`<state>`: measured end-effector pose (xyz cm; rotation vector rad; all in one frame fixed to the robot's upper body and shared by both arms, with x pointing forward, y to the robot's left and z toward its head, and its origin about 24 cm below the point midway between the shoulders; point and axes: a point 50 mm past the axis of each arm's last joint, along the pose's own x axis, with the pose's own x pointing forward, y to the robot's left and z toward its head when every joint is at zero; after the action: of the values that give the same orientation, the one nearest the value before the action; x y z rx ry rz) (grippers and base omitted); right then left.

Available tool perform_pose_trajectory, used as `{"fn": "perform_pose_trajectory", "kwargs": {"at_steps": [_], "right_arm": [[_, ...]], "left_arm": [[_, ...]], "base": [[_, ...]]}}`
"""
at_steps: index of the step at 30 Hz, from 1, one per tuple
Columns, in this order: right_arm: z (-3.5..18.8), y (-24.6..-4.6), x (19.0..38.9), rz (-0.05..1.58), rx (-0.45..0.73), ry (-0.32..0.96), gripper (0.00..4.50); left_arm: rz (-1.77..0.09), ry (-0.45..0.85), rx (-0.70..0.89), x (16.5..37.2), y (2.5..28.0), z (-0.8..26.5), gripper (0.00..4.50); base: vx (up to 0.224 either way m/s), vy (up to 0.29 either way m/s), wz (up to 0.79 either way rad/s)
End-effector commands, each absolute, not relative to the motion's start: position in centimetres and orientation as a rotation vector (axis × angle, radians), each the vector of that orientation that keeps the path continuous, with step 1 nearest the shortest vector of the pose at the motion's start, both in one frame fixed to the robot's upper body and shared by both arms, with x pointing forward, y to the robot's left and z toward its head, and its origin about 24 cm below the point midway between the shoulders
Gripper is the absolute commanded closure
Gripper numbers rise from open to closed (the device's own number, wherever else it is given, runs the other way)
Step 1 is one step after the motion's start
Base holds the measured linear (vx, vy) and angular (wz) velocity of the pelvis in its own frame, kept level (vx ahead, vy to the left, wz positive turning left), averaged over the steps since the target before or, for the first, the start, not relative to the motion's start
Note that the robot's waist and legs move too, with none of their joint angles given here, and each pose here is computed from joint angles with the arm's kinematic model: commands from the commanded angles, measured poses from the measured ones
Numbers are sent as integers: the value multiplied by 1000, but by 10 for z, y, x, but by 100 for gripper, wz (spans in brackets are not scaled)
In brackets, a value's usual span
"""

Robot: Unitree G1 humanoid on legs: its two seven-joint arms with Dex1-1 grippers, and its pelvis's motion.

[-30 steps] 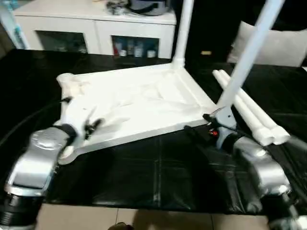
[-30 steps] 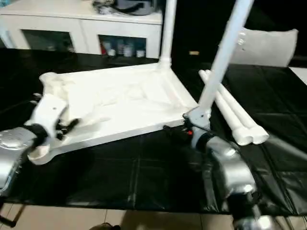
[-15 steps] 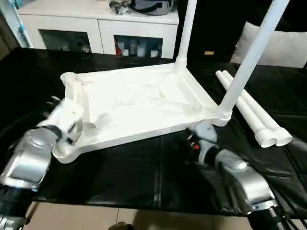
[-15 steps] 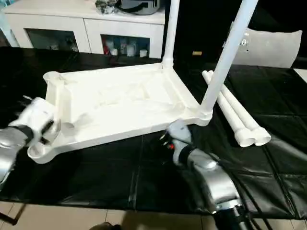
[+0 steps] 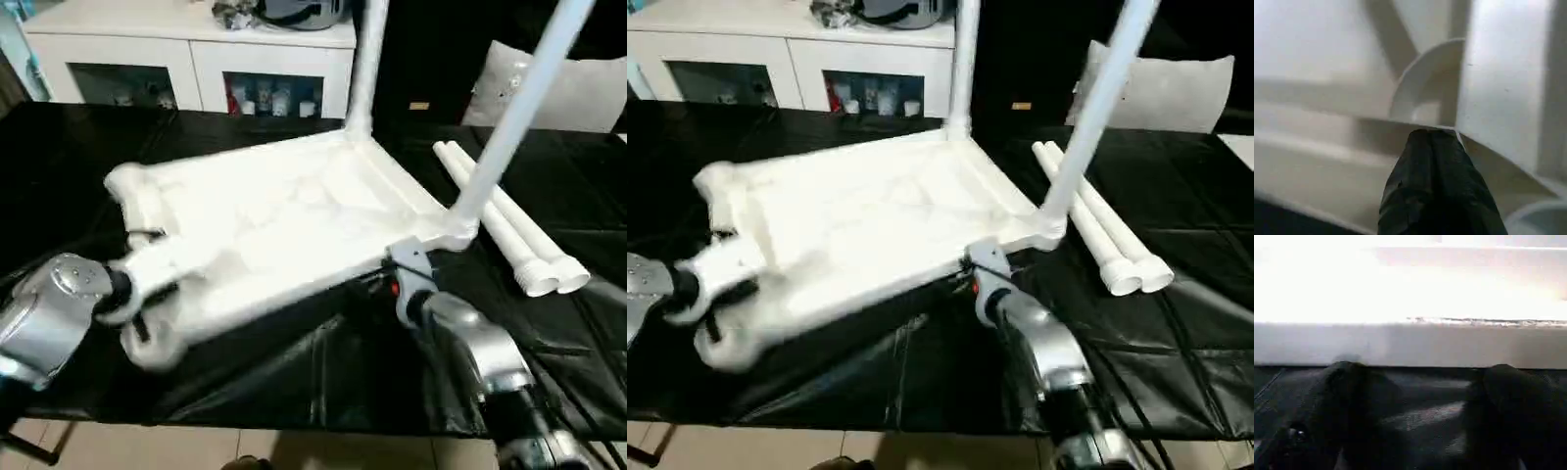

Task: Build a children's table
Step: Rotate table base

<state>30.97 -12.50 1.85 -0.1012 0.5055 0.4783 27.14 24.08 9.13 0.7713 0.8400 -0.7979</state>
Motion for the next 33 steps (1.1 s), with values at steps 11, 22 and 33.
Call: {"fn": "perform_pose_trajectory", "kwargs": {"at_steps": [11,22,33], "right_arm": [[26,-146,331,372,-128,492,0],[37,-161,335,349,-148,426,0],[45,-165,334,458,-157,405,0]], "left_arm": [[-1387,717,547,248,157,85,444],[-1365,552,428,278,99,71,444],[-1319,552,393,289,70,52,444]], "base": [[0,0,0],[0,0,0],[0,0,0]]}}
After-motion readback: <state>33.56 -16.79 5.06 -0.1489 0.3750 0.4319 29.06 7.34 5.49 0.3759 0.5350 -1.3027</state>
